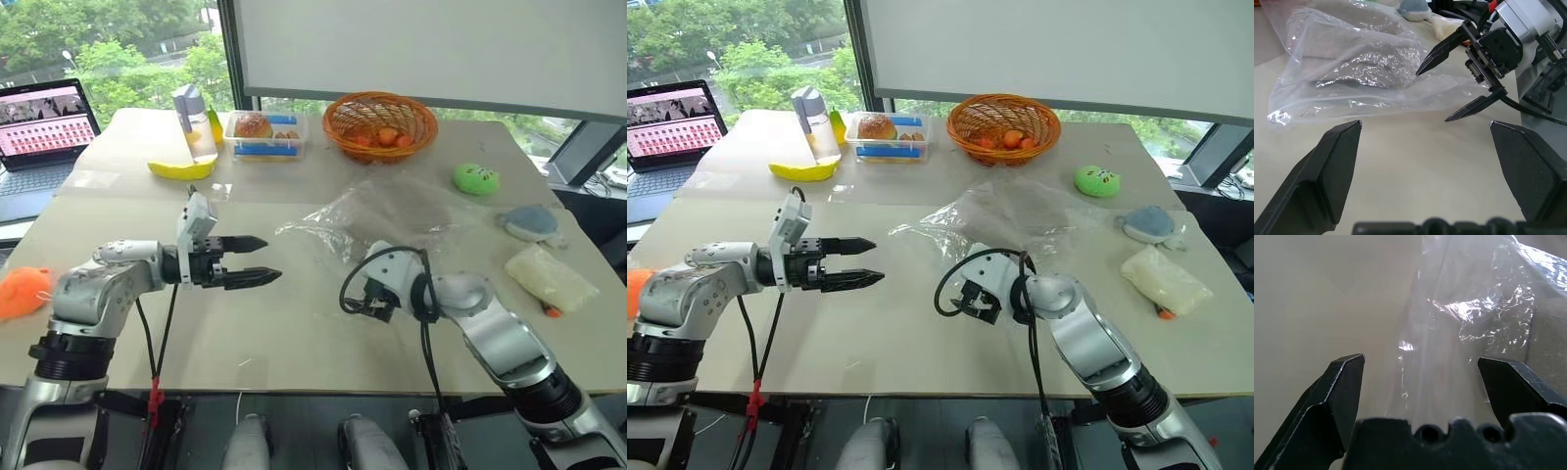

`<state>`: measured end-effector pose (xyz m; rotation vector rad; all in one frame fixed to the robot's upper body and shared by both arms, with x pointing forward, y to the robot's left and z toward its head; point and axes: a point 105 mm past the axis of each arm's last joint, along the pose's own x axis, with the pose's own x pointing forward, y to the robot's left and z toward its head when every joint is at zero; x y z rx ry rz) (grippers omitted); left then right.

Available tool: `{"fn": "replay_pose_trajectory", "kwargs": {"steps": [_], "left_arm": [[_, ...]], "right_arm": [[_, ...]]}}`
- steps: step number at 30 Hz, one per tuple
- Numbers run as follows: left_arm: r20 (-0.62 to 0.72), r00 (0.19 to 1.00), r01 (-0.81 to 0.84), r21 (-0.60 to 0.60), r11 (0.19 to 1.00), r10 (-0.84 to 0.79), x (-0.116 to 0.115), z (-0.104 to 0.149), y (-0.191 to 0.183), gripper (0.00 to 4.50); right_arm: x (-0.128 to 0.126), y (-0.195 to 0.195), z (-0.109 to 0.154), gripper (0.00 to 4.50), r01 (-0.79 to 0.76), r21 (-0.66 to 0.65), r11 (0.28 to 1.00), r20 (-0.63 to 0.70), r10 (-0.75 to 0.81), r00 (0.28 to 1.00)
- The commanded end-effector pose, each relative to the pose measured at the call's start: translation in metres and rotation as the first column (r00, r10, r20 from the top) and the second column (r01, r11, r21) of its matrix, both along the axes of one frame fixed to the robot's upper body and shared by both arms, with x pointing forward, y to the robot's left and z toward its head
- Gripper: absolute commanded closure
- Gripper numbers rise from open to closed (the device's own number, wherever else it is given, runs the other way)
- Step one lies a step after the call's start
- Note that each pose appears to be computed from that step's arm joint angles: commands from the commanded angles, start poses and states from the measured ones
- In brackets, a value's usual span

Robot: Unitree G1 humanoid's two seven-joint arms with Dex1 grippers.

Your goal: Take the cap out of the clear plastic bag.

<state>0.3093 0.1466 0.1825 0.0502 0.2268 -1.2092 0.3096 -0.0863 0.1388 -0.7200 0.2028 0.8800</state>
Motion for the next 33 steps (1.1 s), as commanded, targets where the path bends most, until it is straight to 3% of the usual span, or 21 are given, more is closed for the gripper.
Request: {"fn": "replay_pose_trajectory", "kwargs": {"steps": [1, 5, 11, 21, 24, 33], "left_arm": [[0.052, 0.998, 0.020, -0.004, 1.000, -0.019, -0.002, 0.011, -0.002, 0.00], [0.043, 0.999, 0.033, -0.009, 0.999, -0.032, -0.008, 0.013, 0.001, 0.00], [0.039, 0.998, 0.046, 0.004, 0.999, -0.046, -0.014, 0.018, 0.008, 0.00], [0.073, 0.997, 0.014, -0.009, 1.000, -0.013, -0.002, 0.021, -0.010, 0.00], [0.059, 0.997, 0.042, 0.044, 0.998, -0.045, -0.009, 0.013, -0.015, 0.69], [0.094, 0.995, -0.046, 0.091, 0.995, 0.038, 0.012, -0.004, -0.030, 3.90]], "right_arm": [[0.000, 0.001, 0.009, 0.07, -0.007, 0.028, 1.000, 0.048, 0.006, 0.999], [-0.013, 0.017, 0.036, 0.07, -0.067, 0.271, 0.960, -0.030, 0.078, 0.997], [-0.020, 0.012, 0.050, 0.07, -0.083, 0.301, 0.950, -0.046, 0.102, 0.994], [0.003, -0.003, 0.065, 0.07, 0.002, 0.311, 0.950, 0.034, -0.013, 0.999], [0.006, -0.004, 0.065, 0.00, 0.014, 0.307, 0.952, 0.046, -0.030, 0.998], [0.008, -0.001, 0.066, 0.00, 0.024, 0.319, 0.947, 0.065, -0.047, 0.997]]}}
